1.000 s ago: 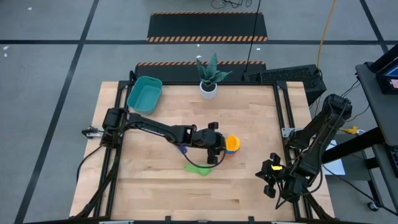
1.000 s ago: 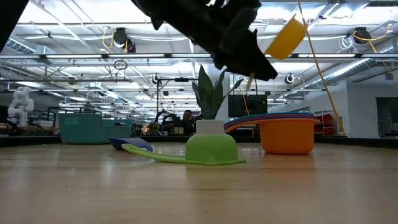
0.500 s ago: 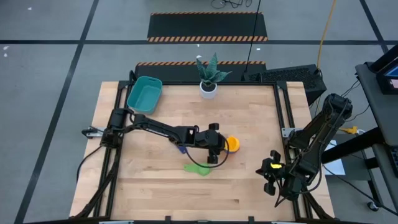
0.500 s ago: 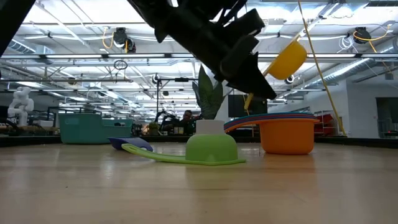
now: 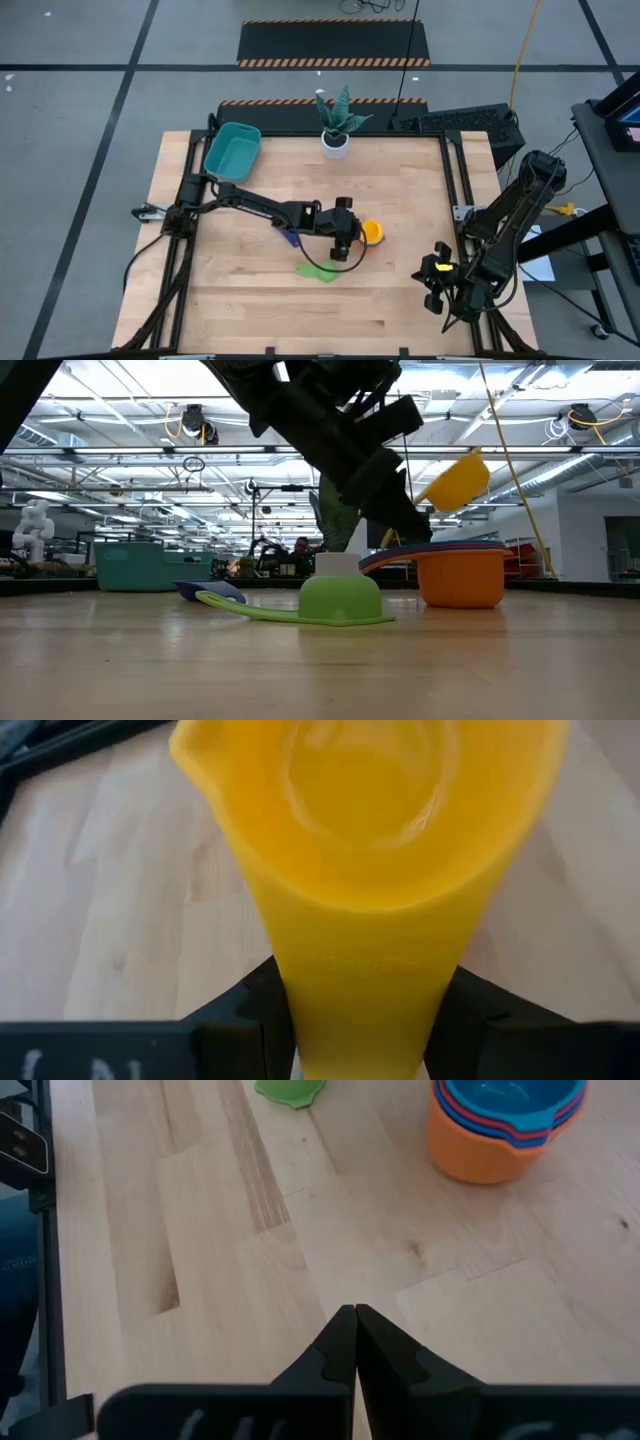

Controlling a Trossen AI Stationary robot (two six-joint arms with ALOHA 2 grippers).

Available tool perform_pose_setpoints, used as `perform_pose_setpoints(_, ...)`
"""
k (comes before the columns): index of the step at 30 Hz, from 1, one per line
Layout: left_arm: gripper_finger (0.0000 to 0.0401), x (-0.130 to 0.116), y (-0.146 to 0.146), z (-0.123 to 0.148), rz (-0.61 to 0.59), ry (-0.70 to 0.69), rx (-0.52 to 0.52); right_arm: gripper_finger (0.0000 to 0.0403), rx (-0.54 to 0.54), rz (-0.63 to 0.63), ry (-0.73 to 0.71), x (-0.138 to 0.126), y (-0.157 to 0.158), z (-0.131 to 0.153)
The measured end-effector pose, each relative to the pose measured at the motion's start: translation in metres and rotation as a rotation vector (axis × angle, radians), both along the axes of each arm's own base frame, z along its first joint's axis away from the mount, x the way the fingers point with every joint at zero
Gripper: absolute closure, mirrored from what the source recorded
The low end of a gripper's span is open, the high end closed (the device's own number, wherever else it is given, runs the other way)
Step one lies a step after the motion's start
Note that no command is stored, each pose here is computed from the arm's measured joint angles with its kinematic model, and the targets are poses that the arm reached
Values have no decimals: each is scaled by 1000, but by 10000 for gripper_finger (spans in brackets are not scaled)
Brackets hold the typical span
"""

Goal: Nest measuring cups in basket
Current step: Stack the yellow measuring cup on top of the light blue measuring cup

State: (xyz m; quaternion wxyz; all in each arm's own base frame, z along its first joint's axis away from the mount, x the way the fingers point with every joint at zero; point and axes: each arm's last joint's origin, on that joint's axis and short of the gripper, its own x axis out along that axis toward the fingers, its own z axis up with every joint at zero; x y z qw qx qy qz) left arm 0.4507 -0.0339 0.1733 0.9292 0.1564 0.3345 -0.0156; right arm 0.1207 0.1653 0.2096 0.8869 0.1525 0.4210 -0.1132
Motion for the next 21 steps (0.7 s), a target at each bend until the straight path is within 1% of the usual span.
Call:
perform_pose_setpoints(7, 185, 0, 0, 1, 27, -7, 24, 403, 0, 0, 0, 0, 0, 0)
perform_pose_setpoints(10, 168, 1, 1, 1, 33, -13, 27, 403, 1, 0, 0, 0, 0, 0)
perform_pose_setpoints(13, 159, 0, 1, 1, 34, -9, 27, 403, 1, 0, 0, 0, 0, 0)
perform_pose_setpoints(21, 158, 0, 2, 0, 42, 1, 21, 403, 4, -1, -1, 0, 0, 0)
